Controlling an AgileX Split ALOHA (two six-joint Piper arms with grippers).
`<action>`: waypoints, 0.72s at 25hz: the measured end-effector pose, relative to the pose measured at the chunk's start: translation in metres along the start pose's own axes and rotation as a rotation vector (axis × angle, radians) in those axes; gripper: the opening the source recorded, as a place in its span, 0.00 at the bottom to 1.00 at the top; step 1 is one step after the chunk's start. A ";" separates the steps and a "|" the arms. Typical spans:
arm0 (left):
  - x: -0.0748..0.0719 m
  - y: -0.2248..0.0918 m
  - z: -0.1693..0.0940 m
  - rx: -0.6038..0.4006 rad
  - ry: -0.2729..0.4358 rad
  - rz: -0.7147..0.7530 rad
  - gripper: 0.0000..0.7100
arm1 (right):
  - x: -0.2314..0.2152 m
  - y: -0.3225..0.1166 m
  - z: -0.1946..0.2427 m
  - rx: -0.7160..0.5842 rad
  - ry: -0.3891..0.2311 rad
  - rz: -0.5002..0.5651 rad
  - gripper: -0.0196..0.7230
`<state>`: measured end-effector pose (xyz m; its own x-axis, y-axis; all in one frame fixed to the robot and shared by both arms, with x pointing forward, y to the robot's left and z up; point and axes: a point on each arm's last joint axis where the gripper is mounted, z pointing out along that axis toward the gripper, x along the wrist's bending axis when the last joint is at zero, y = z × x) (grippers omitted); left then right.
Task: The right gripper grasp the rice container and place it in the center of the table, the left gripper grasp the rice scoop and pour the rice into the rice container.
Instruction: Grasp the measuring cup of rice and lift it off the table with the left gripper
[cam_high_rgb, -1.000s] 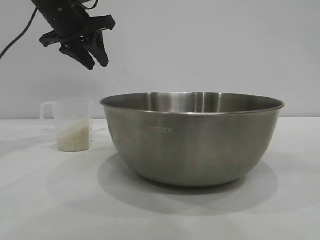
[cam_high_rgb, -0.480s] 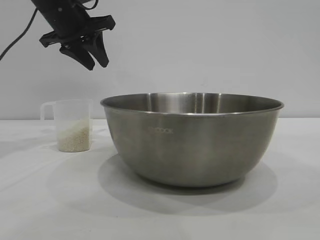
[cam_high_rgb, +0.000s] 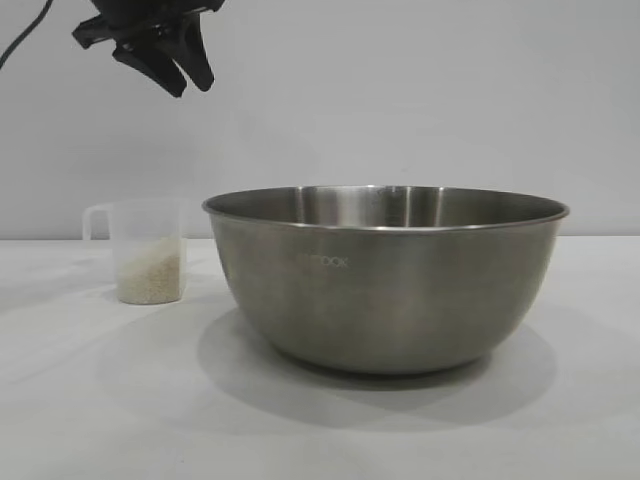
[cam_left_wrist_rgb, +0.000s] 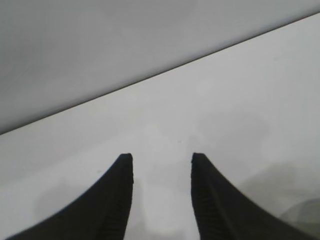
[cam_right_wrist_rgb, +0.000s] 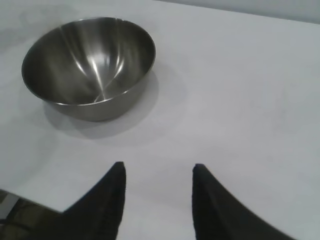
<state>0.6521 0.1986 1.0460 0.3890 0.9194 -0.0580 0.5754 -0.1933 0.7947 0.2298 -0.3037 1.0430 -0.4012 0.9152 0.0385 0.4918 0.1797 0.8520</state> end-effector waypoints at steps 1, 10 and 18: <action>-0.001 -0.009 -0.004 -0.009 0.021 0.011 0.32 | 0.000 0.000 0.000 0.000 0.000 0.000 0.38; -0.041 -0.084 -0.052 -0.137 0.156 0.346 0.32 | 0.000 0.000 0.000 0.000 0.000 0.000 0.38; -0.046 -0.141 -0.051 -0.024 0.135 0.348 0.32 | 0.000 0.000 0.000 0.000 0.000 0.000 0.38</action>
<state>0.5163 0.2007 0.9677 0.4591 0.8373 0.2970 0.4076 -0.4956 0.7670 0.2298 -0.3037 1.0430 -0.4012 0.9152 0.0385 0.4918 0.1797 0.8520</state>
